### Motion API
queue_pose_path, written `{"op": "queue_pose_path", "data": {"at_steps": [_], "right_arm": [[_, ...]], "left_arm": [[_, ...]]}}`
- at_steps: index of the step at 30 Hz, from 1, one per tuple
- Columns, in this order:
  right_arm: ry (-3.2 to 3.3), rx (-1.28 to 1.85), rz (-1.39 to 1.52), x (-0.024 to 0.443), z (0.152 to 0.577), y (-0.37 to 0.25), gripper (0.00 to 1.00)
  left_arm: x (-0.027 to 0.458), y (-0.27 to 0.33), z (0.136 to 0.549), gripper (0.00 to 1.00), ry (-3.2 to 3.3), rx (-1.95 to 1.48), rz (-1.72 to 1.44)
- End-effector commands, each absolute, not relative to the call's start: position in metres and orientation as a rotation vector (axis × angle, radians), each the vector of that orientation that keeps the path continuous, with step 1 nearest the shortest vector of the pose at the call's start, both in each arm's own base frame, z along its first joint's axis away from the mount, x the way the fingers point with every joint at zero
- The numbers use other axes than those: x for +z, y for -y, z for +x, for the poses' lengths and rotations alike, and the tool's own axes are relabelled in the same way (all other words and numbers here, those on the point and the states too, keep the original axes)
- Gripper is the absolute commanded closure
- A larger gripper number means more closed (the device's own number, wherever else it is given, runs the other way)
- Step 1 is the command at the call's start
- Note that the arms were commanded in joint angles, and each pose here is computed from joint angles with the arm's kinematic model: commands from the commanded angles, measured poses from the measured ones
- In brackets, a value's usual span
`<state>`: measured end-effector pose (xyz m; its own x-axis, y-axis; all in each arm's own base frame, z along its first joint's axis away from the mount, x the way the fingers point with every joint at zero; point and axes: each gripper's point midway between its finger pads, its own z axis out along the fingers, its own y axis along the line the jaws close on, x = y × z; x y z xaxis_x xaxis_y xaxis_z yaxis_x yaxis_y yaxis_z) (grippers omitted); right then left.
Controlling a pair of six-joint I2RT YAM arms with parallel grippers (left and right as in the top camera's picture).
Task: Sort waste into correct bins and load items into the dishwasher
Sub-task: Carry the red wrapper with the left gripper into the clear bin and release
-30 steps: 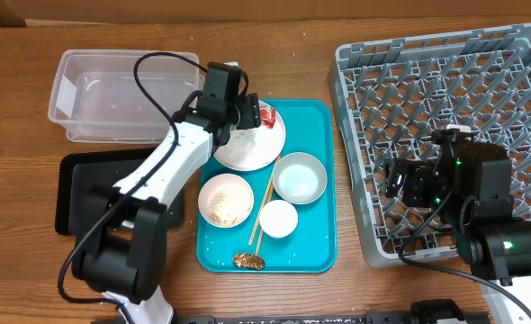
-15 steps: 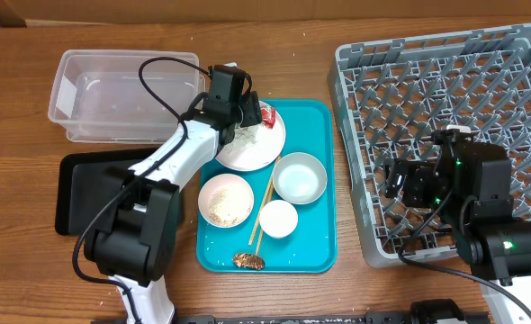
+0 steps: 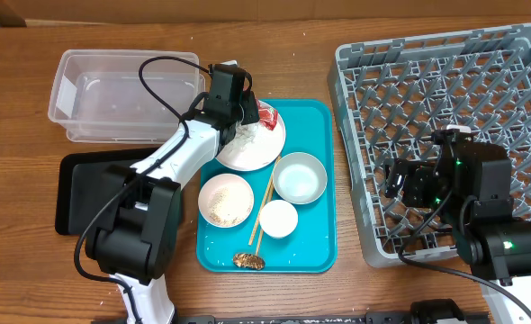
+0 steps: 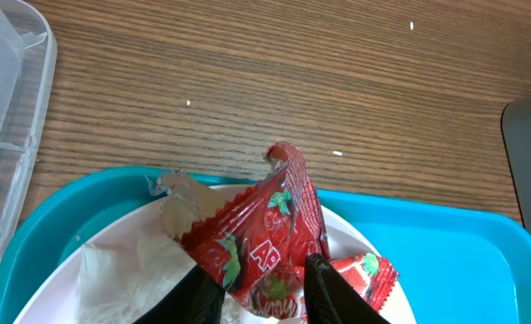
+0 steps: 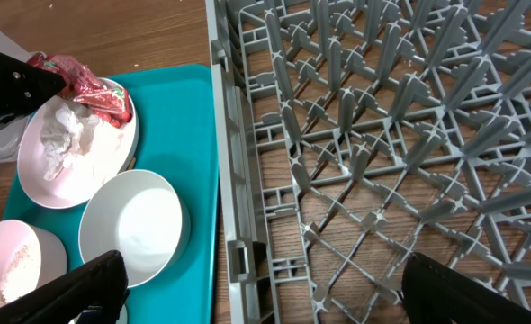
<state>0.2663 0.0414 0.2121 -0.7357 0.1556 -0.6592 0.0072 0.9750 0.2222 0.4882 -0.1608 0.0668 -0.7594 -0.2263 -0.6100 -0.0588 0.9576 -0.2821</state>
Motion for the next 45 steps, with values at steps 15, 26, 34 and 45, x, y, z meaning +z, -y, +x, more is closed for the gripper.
{"op": "queue_pose_path", "data": {"at_steps": [15,26,34,45], "right_arm": [[-2.35,0.277,0.106,0.226,0.269,-0.044,0.0],[-2.351,0.277,0.106,0.226,0.269,-0.044,0.0],[-2.351,0.277,0.106,0.226,0.269,-0.044,0.0],[-2.359,0.276,0.107,0.225,0.268,-0.044,0.0]], "left_arm": [[0.068,0.16,0.493,0.96,-2.409,-0.305,-0.214],[0.143,0.155,0.493,0.96,-2.296,-0.288,-0.103],[0.223,0.067,0.482,0.96,-2.155,-0.151,-0.293],[0.203,-0.014,0.471,0.67,-2.222,-0.037,-0.48]]}}
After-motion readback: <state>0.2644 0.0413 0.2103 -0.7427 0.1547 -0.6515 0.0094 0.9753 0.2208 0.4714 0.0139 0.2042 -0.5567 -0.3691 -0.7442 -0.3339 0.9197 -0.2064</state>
